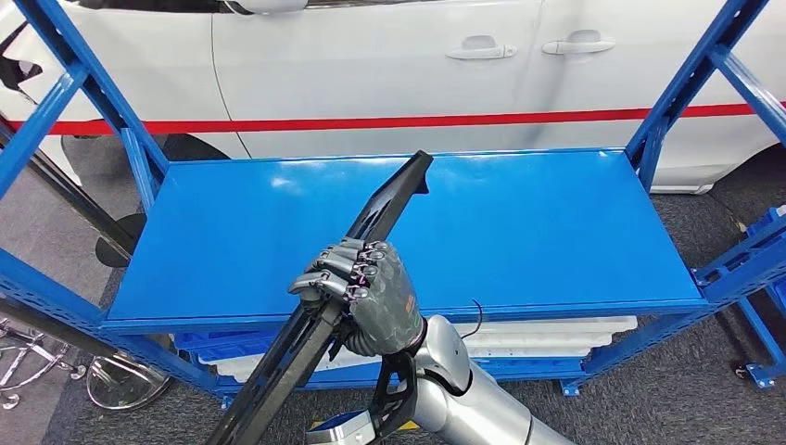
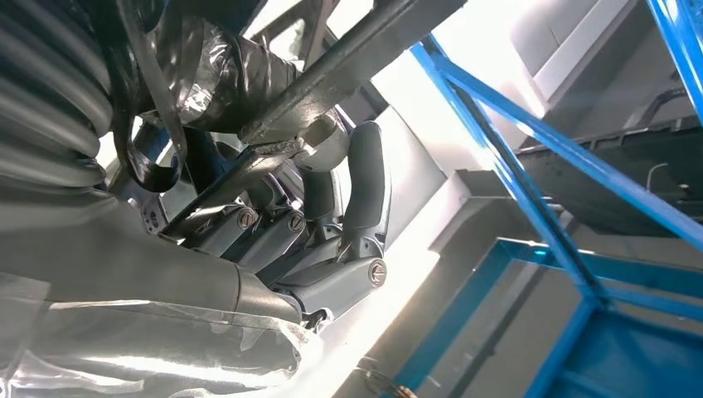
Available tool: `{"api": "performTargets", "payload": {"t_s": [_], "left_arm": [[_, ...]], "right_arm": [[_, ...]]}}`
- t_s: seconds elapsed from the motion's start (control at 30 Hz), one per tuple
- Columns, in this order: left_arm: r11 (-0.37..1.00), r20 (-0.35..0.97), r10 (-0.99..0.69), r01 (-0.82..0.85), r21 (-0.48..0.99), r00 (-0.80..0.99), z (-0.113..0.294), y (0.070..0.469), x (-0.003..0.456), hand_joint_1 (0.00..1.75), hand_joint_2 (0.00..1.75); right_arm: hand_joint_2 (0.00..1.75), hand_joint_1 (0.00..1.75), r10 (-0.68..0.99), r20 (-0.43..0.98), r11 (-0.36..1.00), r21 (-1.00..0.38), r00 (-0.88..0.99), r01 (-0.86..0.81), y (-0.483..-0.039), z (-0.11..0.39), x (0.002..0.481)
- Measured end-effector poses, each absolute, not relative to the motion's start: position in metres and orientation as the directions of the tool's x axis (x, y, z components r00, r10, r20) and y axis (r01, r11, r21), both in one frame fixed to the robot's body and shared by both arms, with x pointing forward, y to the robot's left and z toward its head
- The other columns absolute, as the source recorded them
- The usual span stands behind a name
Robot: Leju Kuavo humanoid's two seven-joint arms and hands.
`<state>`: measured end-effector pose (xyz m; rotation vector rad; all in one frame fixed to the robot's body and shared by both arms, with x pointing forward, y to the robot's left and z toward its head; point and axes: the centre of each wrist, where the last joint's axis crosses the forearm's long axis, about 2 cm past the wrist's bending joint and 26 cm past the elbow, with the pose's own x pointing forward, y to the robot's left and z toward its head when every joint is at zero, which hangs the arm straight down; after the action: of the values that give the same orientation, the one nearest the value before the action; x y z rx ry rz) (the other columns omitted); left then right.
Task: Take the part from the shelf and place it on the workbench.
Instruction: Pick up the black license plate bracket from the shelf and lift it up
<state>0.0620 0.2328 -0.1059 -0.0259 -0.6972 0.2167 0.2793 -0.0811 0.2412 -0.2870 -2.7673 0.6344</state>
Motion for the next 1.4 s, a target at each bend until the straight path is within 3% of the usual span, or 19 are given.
{"api": "performTargets", "payload": {"t_s": [1.4], "left_arm": [[0.979, 0.627, 0.201, -0.167, -0.114, 0.752, -0.1058, 0.2353, 0.0646, 0.00, 1.75]], "right_arm": [[1.75, 1.75, 0.243, 0.308, 0.899, -0.427, -0.920, 0.095, -0.0783, 0.2373, 0.2781]]}}
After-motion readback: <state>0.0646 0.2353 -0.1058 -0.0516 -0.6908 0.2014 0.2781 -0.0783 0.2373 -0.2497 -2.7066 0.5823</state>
